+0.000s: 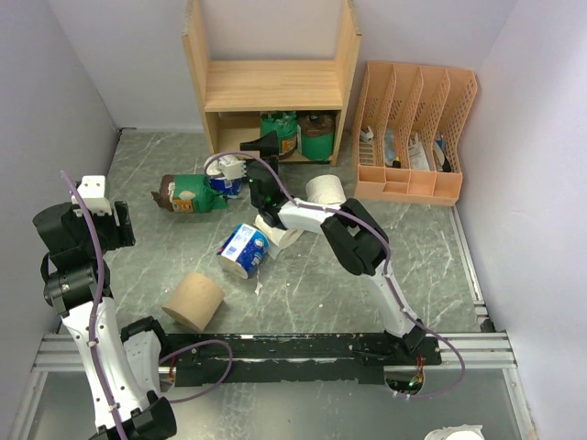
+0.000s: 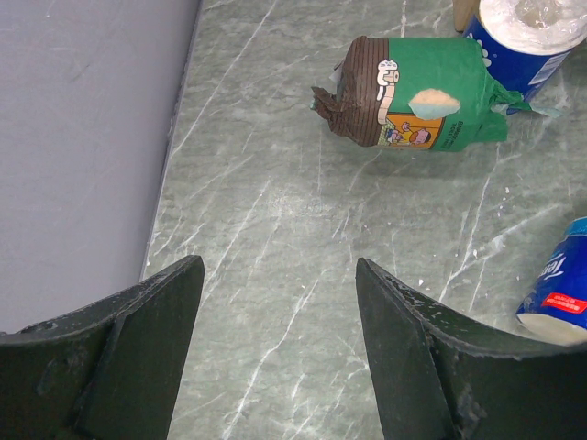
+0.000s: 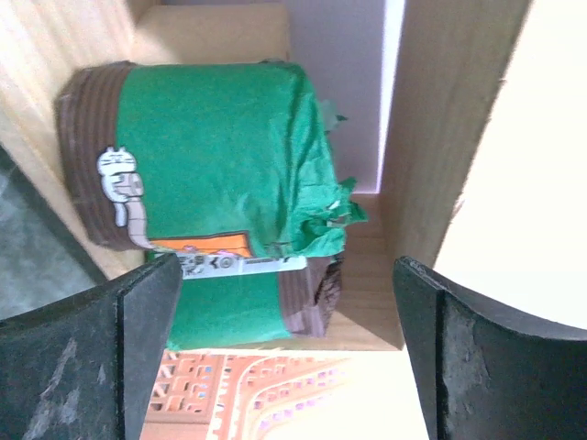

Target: Place and organize the paper towels onto the shelf

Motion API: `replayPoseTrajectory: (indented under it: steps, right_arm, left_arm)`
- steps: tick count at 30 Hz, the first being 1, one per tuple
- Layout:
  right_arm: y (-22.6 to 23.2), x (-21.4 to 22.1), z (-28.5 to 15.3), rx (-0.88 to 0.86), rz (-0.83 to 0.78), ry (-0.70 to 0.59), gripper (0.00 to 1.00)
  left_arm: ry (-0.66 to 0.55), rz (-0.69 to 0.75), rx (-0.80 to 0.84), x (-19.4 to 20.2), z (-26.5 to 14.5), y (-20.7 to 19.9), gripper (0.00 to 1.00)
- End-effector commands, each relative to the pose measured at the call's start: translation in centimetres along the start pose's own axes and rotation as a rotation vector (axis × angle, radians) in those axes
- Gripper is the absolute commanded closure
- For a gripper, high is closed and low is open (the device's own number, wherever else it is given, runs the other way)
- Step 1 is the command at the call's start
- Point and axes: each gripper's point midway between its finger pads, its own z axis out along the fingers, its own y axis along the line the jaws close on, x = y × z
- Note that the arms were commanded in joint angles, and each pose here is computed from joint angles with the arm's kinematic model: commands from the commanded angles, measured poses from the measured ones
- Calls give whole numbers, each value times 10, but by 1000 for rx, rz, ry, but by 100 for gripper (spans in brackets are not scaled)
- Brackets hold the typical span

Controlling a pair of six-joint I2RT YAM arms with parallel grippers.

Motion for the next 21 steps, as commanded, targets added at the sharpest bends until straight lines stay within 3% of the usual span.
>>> replayPoseTrajectory:
  steps: [1, 6, 9, 12, 16, 20, 21]
  right_arm:
    - [-42, 1, -4, 125, 70, -16, 0]
    - [-63, -10, -20, 119, 140, -36, 0]
    - [-69, -15, -40, -19, 204, -51, 0]
    - [-61, -16, -77, -273, 271, -137, 0]
    - [-22, 6, -148, -702, 341, -219, 0]
    - [-14, 38, -213, -932, 394, -283, 0]
    - [-11, 43, -229, -989, 406, -300, 0]
  left_arm:
    - [-29, 8, -1, -6, 2, 0, 21]
    - [-27, 7, -2, -5, 2, 1, 22]
    - [-25, 9, -7, -8, 2, 2, 21]
    - [-5, 40, 37, -19, -1, -1, 18]
    - [80, 103, 267, -36, -8, -29, 17]
    - [174, 158, 539, -49, -27, -59, 18]
    - [184, 195, 628, -49, -30, -67, 3]
